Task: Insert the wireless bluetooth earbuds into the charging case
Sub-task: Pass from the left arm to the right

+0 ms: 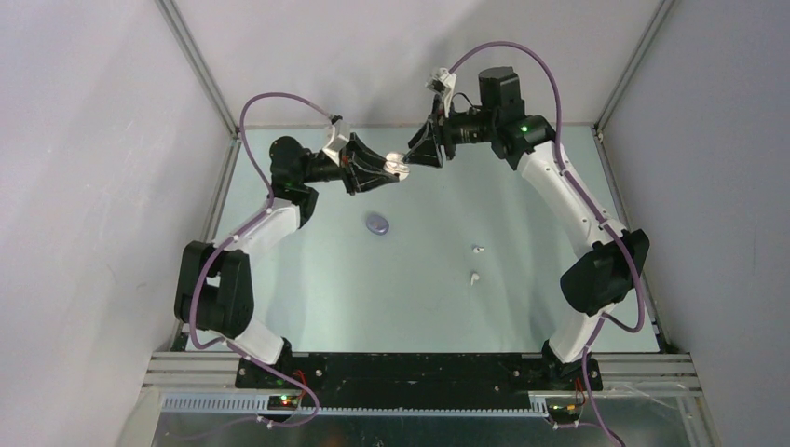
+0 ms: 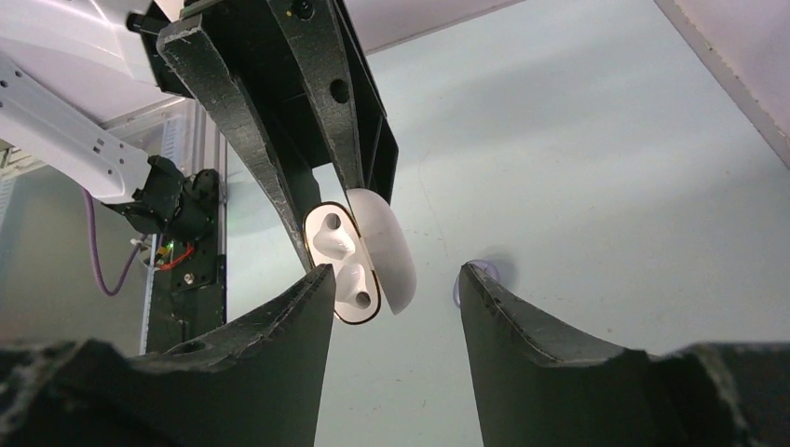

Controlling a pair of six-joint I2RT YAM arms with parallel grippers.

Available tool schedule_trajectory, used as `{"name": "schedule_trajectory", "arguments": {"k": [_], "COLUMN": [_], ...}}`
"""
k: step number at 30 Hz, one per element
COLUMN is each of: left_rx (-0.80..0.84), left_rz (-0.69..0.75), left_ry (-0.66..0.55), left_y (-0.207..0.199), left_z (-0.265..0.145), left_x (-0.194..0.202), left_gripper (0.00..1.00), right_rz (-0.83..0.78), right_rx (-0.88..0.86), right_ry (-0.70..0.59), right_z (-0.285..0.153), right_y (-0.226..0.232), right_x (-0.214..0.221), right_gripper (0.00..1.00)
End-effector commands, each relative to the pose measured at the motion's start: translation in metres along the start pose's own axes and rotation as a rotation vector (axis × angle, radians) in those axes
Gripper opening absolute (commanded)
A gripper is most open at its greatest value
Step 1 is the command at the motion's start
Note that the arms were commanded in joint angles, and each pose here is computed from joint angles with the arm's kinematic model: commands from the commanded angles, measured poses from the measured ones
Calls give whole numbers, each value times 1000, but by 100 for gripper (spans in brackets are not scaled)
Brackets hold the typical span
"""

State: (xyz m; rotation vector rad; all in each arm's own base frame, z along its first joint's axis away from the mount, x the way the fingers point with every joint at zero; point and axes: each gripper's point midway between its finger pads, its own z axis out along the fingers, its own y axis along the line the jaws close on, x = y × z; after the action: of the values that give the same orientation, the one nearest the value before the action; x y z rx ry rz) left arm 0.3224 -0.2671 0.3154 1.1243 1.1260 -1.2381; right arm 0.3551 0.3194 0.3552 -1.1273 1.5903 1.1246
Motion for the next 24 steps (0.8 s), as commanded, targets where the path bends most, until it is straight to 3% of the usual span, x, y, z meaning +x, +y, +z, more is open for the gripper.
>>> {"name": "schedule_trajectory", "arguments": {"k": [1, 17, 21, 24], "left_rx": [-3, -7, -37, -80], "left_rz": [52, 48, 10, -83], "left_ry": [-30, -33, -41, -57], "left_y": [0, 1, 8, 17], "left_z": [3, 3, 5, 5], "left_x": [-20, -24, -24, -21], "left_gripper": [0, 0, 0, 14], "right_rz": [-57, -91, -135, -180], "right_rx": [-24, -4, -11, 13], "right_ry": [-15, 23, 30, 25], "right_z": [-2, 10, 11, 7], "right_y": [10, -2, 3, 2], "right_x": [-9, 2, 1, -6], "right_gripper": [55, 40, 25, 14]}}
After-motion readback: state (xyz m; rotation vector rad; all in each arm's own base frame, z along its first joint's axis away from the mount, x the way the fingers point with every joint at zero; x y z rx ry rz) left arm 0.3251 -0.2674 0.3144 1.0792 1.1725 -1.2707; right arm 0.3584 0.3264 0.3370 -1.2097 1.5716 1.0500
